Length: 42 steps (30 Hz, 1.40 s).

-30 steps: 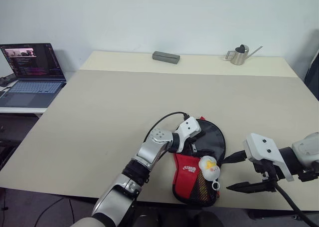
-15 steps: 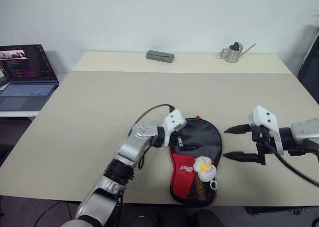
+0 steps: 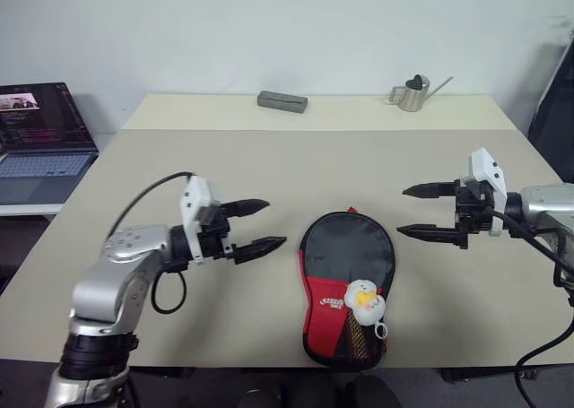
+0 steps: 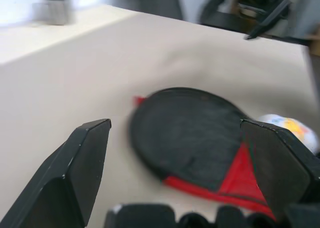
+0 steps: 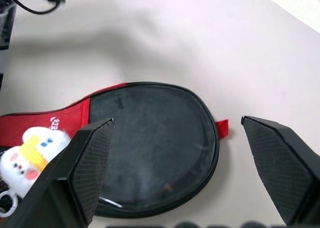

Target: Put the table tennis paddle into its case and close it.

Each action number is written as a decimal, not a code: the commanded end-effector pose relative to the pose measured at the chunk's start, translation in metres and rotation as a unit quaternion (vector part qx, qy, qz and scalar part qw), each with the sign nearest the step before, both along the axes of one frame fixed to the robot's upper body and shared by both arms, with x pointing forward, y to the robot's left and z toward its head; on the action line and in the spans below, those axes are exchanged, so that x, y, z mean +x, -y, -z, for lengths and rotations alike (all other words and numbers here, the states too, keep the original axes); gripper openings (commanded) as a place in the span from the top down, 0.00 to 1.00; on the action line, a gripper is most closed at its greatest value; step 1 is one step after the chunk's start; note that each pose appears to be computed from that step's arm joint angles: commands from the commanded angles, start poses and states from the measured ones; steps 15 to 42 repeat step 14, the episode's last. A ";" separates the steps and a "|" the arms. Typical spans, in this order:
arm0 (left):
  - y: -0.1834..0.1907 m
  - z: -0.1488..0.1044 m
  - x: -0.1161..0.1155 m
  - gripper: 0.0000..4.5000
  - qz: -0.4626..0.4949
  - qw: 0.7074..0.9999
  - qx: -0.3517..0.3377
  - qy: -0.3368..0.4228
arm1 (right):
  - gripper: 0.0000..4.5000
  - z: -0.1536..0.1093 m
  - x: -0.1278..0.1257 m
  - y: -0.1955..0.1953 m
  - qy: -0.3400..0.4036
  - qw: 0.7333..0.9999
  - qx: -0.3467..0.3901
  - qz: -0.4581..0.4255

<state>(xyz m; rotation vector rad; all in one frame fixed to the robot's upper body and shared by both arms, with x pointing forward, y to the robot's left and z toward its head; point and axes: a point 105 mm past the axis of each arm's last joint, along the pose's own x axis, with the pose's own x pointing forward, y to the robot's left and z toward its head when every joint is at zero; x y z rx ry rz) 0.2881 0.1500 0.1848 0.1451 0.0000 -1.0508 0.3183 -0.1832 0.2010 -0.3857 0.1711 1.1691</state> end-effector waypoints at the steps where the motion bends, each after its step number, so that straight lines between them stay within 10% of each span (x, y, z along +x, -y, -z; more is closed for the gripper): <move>1: -0.001 -0.017 -0.003 0.00 -0.020 0.999 0.002 0.039 | 0.00 -0.010 0.015 0.007 0.038 0.999 -0.009 0.004; 42: -0.004 0.004 0.009 0.00 -0.086 0.996 0.020 0.024 | 0.00 -0.020 0.050 0.022 0.074 0.996 -0.001 0.044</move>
